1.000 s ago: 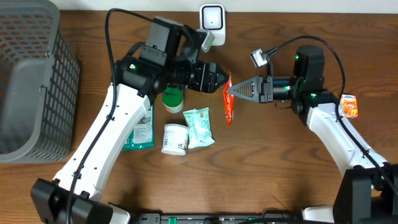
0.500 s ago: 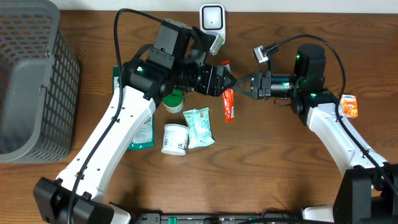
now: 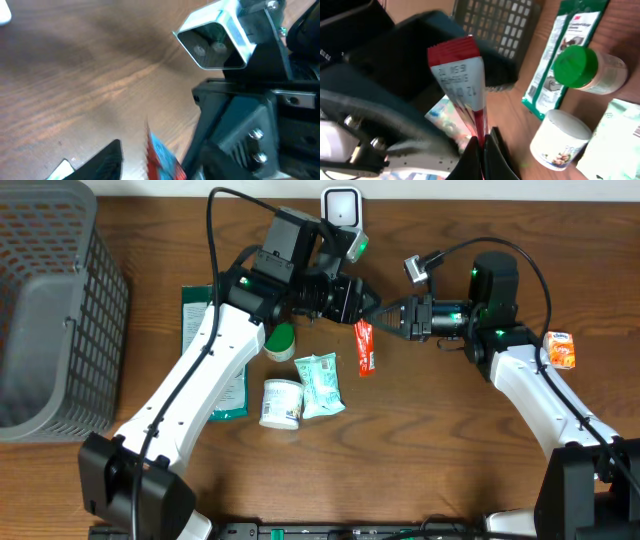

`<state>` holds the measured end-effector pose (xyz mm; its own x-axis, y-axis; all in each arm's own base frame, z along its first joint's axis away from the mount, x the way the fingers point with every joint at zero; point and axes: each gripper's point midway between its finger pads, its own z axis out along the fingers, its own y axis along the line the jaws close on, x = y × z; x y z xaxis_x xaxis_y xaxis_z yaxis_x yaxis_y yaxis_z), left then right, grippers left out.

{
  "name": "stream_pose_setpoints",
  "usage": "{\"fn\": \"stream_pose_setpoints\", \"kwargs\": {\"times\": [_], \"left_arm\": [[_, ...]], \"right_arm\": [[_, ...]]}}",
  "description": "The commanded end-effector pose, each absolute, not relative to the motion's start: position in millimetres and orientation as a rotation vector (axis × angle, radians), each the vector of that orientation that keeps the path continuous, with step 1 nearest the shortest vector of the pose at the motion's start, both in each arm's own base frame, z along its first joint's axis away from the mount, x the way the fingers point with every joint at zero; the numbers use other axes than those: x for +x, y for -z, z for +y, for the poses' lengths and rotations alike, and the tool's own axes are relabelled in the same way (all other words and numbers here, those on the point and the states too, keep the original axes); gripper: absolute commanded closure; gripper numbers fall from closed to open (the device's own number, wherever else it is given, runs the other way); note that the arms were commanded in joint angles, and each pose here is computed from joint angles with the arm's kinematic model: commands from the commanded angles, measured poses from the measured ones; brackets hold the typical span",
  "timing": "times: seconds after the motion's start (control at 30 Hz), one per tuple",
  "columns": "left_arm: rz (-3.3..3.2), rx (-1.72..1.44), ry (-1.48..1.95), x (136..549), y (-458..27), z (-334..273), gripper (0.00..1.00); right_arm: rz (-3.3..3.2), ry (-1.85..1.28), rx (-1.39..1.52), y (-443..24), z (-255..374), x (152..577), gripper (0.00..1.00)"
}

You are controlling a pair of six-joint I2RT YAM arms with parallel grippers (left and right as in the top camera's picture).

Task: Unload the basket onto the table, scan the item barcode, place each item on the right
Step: 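Release the packet from the right gripper and withdraw it right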

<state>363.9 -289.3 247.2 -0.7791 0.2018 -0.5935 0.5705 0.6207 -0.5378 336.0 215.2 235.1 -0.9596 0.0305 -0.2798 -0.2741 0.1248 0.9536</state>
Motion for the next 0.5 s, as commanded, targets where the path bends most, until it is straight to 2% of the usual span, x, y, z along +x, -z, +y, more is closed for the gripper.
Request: {"fn": "stream_pose_setpoints", "kwargs": {"times": [0.0,0.27,0.37,0.43,0.47], "left_arm": [[2.357,0.605,0.999,367.0,-245.7,-287.9,0.59],[2.400,0.599,0.998,361.2,-239.7,-285.1,0.63],[2.407,0.598,0.997,360.4,-238.8,-284.5,0.76],[2.402,0.598,0.997,361.1,-239.4,-284.8,0.92],[2.395,0.600,0.997,362.0,-240.3,-285.3,0.93]], "right_arm": [[2.147,-1.964,-0.310,-246.4,219.9,326.3,0.99],[2.140,-1.934,-0.301,-245.9,219.6,330.9,0.99],[2.138,-1.922,-0.291,-245.6,218.0,333.3,0.99],[2.136,-1.918,-0.283,-245.7,215.4,335.0,0.99],[2.135,-1.915,-0.278,-245.7,214.0,335.9,0.99]]}}
